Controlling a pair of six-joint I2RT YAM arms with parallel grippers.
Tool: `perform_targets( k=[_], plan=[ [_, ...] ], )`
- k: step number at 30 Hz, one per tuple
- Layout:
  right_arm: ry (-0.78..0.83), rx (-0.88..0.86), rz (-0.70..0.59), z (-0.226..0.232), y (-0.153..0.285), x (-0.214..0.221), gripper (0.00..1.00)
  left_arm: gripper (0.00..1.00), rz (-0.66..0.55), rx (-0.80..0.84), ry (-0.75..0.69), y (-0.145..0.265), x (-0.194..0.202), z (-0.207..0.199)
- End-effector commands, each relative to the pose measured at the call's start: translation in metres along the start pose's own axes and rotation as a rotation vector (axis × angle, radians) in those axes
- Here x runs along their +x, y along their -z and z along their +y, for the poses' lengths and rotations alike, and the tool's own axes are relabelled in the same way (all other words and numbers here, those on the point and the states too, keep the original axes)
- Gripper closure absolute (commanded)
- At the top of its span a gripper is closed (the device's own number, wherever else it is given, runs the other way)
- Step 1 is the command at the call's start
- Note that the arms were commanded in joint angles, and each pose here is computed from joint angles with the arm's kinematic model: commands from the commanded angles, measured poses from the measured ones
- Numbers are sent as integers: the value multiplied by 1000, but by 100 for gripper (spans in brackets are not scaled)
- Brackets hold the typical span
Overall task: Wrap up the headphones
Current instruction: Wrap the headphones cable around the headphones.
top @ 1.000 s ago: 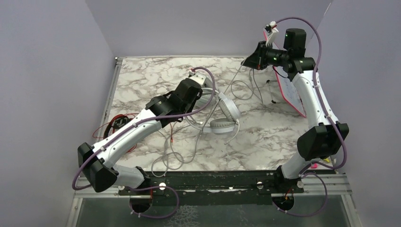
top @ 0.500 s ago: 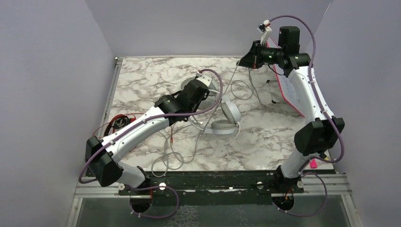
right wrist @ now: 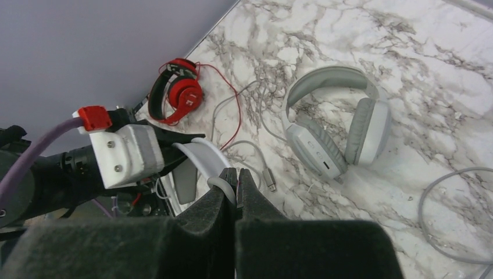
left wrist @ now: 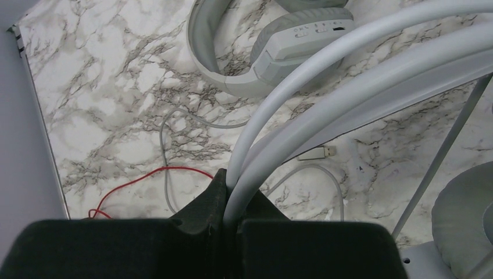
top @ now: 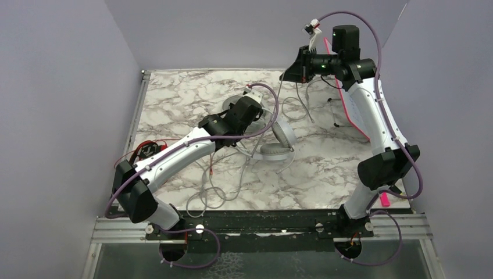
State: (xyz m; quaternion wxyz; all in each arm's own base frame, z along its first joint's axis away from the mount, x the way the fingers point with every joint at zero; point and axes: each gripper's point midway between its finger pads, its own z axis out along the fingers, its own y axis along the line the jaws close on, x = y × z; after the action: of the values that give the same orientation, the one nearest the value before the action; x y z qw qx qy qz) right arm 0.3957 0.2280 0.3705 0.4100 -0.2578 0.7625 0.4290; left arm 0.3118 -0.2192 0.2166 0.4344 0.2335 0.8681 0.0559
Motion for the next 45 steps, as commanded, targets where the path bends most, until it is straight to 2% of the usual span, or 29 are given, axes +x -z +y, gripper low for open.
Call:
perform_targets(
  k=[1,4,11,16,20,23,26,31,37,41,45],
  plan=[
    [89,-35,-68,33,12,-24,100,100,173,-94,-138,-2,35,17],
    [68,-60,-49,52,12,-14,100,100,173,-150,-93,-7,28,29],
    [-78,-148,-15,96,6,12,100,100,131,-303,138,-19,2,71],
    [-251,-207,-17,125,-12,32,99,100,32,-339,273,-24,-46,76],
    [-325,-259,-78,146,-18,40,100,100,-62,-358,397,-20,-83,84],
    [-340,-268,-136,154,-16,38,99,100,-127,-297,516,-19,-110,84],
    [-324,-228,-187,153,-15,39,99,100,-206,-214,621,-9,-141,81],
    [-240,-153,-330,153,-7,39,92,100,-326,-118,747,13,-185,85],
    [-107,-164,-459,161,-4,44,89,100,-419,-67,817,41,-216,94],
    [38,-156,-513,177,-13,61,86,100,-481,-29,843,63,-234,101],
    [97,-139,-551,177,-18,82,87,100,-533,-16,833,84,-246,111]
  ],
)
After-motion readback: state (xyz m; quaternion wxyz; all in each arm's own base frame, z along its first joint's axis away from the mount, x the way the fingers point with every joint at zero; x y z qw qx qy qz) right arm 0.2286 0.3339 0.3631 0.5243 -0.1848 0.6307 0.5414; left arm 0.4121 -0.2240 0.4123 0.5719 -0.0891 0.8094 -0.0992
